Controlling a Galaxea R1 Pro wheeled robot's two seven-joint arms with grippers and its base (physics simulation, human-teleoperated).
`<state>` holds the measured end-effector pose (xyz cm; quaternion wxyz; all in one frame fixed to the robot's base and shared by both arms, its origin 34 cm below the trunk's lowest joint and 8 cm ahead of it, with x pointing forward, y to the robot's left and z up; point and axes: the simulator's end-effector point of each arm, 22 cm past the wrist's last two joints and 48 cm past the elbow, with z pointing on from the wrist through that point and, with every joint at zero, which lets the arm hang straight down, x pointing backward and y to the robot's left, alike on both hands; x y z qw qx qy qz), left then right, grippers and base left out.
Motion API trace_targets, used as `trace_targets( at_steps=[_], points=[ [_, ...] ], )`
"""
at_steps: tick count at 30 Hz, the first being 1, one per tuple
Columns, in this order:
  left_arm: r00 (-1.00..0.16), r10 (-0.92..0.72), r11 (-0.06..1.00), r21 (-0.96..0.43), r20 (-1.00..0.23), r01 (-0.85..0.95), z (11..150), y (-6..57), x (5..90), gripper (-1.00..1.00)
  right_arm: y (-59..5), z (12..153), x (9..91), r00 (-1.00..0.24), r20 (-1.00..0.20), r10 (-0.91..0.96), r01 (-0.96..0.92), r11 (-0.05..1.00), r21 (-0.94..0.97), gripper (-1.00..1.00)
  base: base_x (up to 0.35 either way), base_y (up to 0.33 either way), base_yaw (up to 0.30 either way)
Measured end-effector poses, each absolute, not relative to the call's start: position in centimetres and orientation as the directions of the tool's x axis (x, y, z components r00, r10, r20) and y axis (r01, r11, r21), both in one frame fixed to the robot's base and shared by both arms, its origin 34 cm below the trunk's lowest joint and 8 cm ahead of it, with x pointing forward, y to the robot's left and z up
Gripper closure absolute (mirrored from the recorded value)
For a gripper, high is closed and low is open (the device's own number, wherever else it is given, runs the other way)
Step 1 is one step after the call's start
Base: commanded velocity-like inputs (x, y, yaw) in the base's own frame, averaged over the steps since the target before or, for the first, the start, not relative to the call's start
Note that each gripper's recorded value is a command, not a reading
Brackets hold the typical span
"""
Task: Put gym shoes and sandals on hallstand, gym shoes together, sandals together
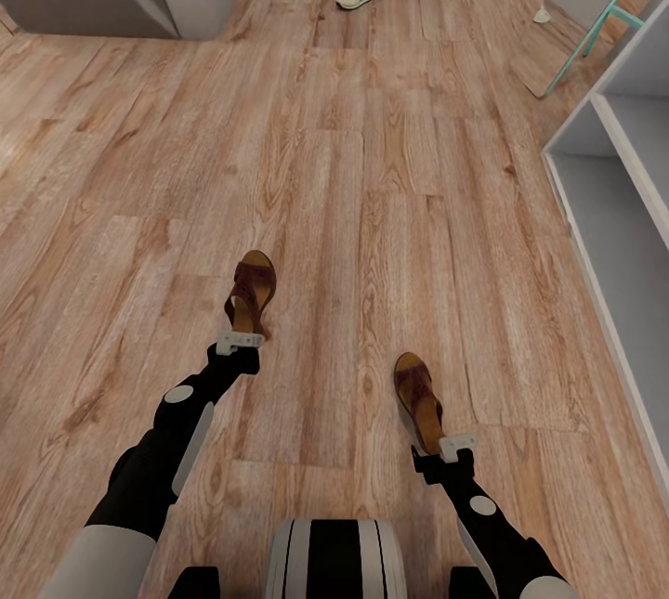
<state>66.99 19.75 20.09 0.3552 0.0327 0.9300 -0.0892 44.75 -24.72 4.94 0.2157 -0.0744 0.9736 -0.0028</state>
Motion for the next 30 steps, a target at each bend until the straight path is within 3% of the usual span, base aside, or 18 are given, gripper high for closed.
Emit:
trace_targets(
  at_steps=[1, 30],
  points=[
    [-0.746, -0.002, 0.982, -0.143, -0.666, 0.124, 20.09, 19.75, 66.98, 1.00, -24.73, 4.93, 44.73, -0.896, -0.419, -0.146, -0.144, 0.989, -0.038, 1.00, 0.000, 0.000, 0.000],
    [-0.746, -0.002, 0.982, -0.141, -0.665, 0.123, 20.07, 19.89, 66.96, 1.00, -24.74, 4.97, 44.82, -0.895, -0.421, -0.149, -0.146, 0.988, -0.039, 1.00, 0.000, 0.000, 0.000]
  ],
)
